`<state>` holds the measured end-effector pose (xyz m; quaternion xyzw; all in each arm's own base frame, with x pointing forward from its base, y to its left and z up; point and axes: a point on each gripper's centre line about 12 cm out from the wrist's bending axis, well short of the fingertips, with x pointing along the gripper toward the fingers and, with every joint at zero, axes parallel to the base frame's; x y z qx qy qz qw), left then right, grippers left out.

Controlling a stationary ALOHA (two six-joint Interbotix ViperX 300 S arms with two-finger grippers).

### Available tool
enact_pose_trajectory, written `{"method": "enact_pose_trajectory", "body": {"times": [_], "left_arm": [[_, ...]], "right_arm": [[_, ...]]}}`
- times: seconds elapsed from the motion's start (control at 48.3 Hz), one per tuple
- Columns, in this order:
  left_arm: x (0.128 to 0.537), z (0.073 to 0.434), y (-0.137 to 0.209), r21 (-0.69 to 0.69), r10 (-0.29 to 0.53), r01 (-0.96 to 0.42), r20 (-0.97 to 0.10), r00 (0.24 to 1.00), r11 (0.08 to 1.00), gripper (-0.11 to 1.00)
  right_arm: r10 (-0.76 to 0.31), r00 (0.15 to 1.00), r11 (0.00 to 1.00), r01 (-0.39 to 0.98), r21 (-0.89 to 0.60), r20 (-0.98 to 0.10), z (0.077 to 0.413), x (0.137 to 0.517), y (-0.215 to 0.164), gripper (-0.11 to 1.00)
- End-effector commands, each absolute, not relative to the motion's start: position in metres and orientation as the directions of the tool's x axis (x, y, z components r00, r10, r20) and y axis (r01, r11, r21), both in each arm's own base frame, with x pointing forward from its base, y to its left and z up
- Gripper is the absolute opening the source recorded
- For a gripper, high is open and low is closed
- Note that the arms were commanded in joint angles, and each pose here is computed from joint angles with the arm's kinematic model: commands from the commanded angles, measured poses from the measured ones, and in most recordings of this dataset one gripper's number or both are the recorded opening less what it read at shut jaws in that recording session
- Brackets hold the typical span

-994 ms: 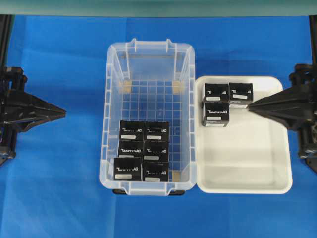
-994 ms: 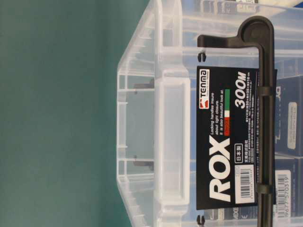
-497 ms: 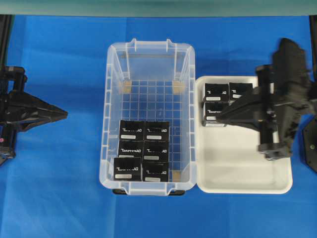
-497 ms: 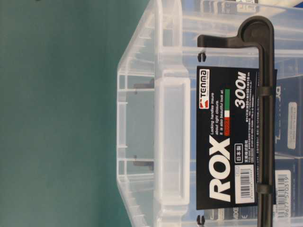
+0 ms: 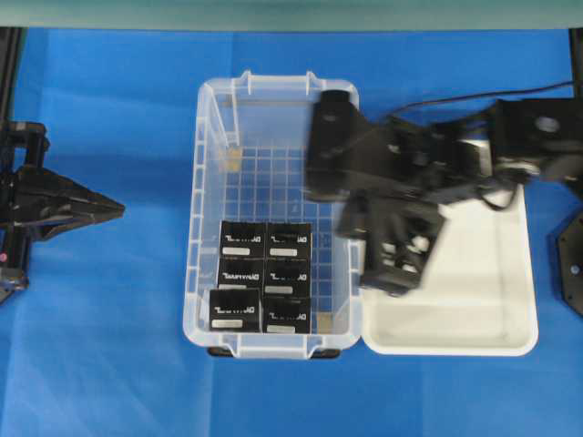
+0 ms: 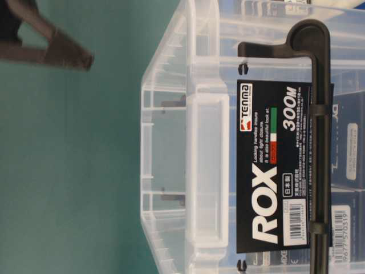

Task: Pick the box from inside the plastic case
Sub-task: 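Lower the right gripper onto a black box and close on it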

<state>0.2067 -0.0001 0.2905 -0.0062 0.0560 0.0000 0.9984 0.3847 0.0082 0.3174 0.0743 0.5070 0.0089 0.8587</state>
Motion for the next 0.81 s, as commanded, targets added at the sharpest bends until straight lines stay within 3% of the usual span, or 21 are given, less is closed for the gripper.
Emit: {"method": "enact_pose_trajectory", "body": {"times": [0.0, 0.29, 0.517, 0.642, 0.787], "left_arm": [[0.210, 0.301, 0.000, -0.009, 0.001, -0.002, -0.089, 0.996, 1.000, -0.05], [0.209, 0.301, -0.002, -0.037, -0.010, 0.007, -0.086, 0.996, 0.999, -0.05], [0.209, 0.304, -0.005, -0.060, -0.022, 0.017, -0.080, 0.997, 0.998, -0.05], [0.209, 0.305, -0.005, -0.063, -0.022, 0.017, -0.077, 0.997, 0.998, -0.05], [0.209, 0.304, -0.005, -0.063, -0.022, 0.017, -0.078, 0.997, 0.998, -0.05]], "right_arm": [[0.097, 0.464, 0.991, 0.038, 0.129, -0.881, 0.320, 0.404, 0.009, 0.00], [0.162, 0.365, 0.985, -0.007, 0.172, -0.917, 0.293, 0.454, 0.009, 0.03], [0.254, 0.317, 0.966, -0.038, 0.255, -0.914, 0.278, 0.470, 0.009, 0.11], [0.304, 0.324, 0.950, -0.028, 0.312, -0.896, 0.275, 0.472, 0.007, 0.28], [0.343, 0.318, 0.934, -0.010, 0.358, -0.884, 0.267, 0.475, 0.002, 0.67]]}}
